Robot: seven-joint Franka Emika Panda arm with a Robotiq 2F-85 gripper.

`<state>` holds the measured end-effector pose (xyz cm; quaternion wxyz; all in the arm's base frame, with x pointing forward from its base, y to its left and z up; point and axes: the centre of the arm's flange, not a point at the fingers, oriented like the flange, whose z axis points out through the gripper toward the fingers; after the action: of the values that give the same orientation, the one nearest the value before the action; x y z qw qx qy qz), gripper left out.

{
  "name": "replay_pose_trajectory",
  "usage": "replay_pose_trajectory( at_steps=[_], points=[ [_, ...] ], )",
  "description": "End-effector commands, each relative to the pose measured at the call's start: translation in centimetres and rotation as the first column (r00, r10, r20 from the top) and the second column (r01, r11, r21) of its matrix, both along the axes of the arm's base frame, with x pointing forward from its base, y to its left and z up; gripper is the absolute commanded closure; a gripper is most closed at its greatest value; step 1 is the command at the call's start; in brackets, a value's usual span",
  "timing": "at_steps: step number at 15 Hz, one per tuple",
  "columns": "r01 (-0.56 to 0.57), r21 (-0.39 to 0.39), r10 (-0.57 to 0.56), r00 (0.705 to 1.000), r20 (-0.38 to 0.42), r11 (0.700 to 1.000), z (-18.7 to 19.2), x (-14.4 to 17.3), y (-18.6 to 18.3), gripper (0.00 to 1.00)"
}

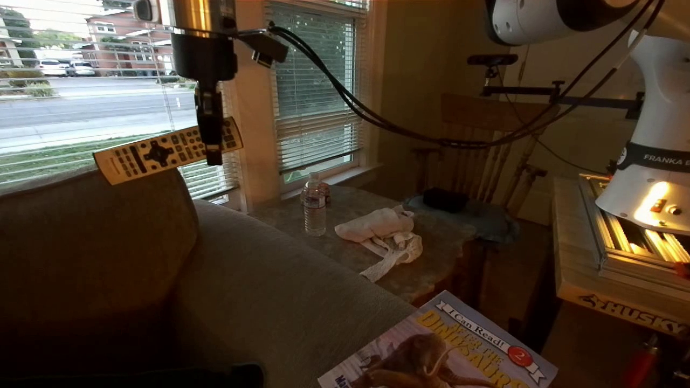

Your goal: Put the grey remote control on the table.

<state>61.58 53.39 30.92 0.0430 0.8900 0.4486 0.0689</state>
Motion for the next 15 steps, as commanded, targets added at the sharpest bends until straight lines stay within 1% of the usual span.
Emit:
replay_pose_trajectory(
  at_steps=[1,5,6,7,9,12,15],
  points=[
    [0.001,-0.001,-0.001,1.000,0.001,1.000,0.0,0.0,0.0,0.85],
    [0.002,-0.002,-0.002,1.000,0.003,1.000,0.0,0.1,-0.1,0.85],
    [0.002,-0.002,-0.002,1.000,0.003,1.000,0.0,0.1,-0.1,0.96],
    [0.012,-0.011,-0.013,1.000,-0.020,1.000,0.4,0.1,-0.5,0.96],
    [0.081,-0.054,-0.083,0.996,-0.039,0.995,1.5,-0.9,-2.5,0.96],
    [0.219,-0.132,-0.229,0.972,-0.061,0.967,3.3,-3.5,-5.4,0.96],
    [0.323,-0.190,-0.342,0.937,-0.074,0.927,4.9,-6.0,-6.5,0.96]
  ],
)
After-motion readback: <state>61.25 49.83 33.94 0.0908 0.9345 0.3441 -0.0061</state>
